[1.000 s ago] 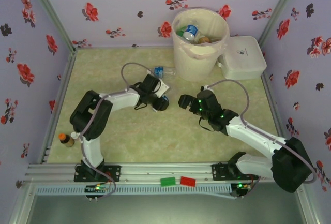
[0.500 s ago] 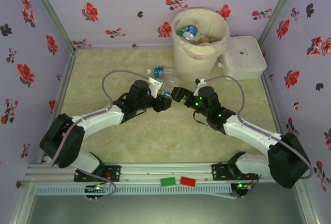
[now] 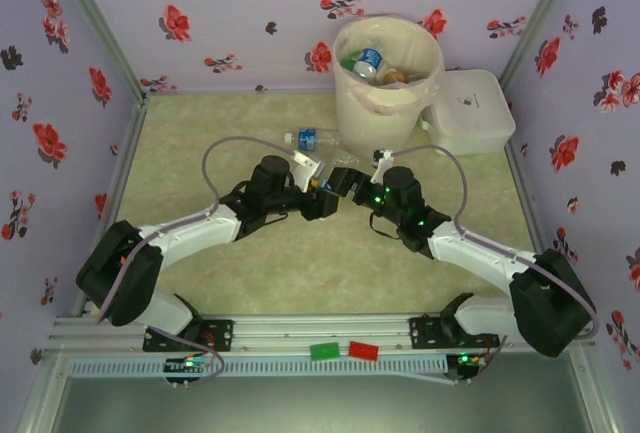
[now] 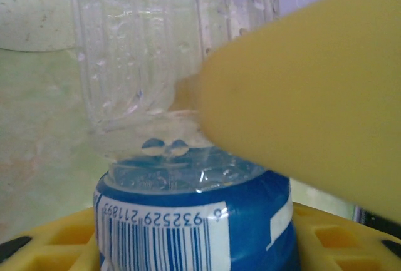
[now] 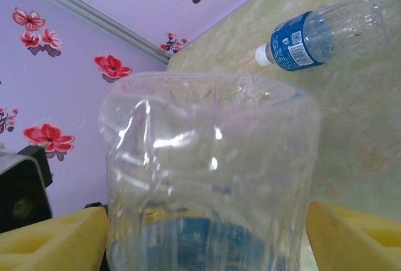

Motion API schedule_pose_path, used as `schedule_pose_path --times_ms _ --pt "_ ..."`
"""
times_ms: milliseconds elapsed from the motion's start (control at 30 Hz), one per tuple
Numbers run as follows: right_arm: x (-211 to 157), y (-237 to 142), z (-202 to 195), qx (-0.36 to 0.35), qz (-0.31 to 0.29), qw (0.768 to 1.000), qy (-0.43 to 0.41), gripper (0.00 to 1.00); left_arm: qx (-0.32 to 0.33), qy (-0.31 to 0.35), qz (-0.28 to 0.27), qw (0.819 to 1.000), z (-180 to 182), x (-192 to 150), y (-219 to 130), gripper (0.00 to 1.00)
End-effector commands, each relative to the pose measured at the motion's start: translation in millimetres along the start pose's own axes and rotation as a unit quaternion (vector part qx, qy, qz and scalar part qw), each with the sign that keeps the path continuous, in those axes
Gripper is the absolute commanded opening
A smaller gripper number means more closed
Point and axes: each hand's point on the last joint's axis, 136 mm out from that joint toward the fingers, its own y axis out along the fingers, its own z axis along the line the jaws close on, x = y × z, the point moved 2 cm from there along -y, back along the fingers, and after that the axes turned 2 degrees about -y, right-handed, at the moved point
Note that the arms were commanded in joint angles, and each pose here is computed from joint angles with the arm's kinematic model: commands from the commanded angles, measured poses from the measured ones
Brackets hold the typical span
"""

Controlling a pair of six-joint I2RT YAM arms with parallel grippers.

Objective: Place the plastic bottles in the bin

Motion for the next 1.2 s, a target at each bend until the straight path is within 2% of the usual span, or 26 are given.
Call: schedule_pose_path --times_ms 0,133,233,300,367,433,600,700,833,1067,1167 --pt "-2.3 2.3 0.6 0.006 -0.002 1.000 0.003 0.79 -0.036 0.029 -0.019 0.999 -24.2 13.8 -9.7 0.49" --pt "-2.0 3.3 1.0 0.007 -0.002 1.000 0.006 0.69 -0.039 0.035 -0.025 0.998 -29.3 16.1 -14.6 0.50" --pt "-2.0 3.4 1.3 0.009 -0.002 1.000 0.007 0.60 -0.042 0.037 -0.028 0.998 -32.3 17.5 -16.9 0.54" --pt "-2.0 2.7 0.7 0.007 -0.002 1.000 0.008 0.57 -0.042 0.036 -0.031 0.998 -32.7 18.0 -17.9 0.61" --pt "-0.9 0.5 -2.2 -0.004 -0.006 1.000 0.007 0.56 -0.043 0.035 -0.038 0.998 -33.7 19.6 -19.9 0.74" --pt "1.9 -3.9 -8.1 -0.028 -0.012 1.000 0.004 0.56 -0.036 0.035 -0.044 0.998 -32.3 20.8 -21.9 0.82" --pt "18.4 -29.4 -27.3 -0.114 -0.025 0.993 -0.021 0.54 0.031 0.041 -0.070 0.996 -13.8 22.9 -37.5 0.92" --pt "41.6 -51.3 -30.7 -0.148 -0.045 0.987 -0.042 0.54 0.081 0.034 -0.102 0.991 2.0 24.6 -53.7 1.00" --pt "92.2 -84.8 -22.7 -0.173 -0.090 0.979 -0.061 0.54 0.142 0.000 -0.122 0.982 31.3 20.9 -69.3 1.00" --pt "192.0 -118.2 36.6 -0.184 -0.159 0.959 -0.143 0.53 0.216 -0.112 -0.115 0.963 84.9 -3.7 -87.6 1.00" --pt "234.2 -116.0 60.4 -0.187 -0.174 0.953 -0.165 0.51 0.225 -0.128 -0.117 0.959 91.7 -15.5 -97.1 1.00"
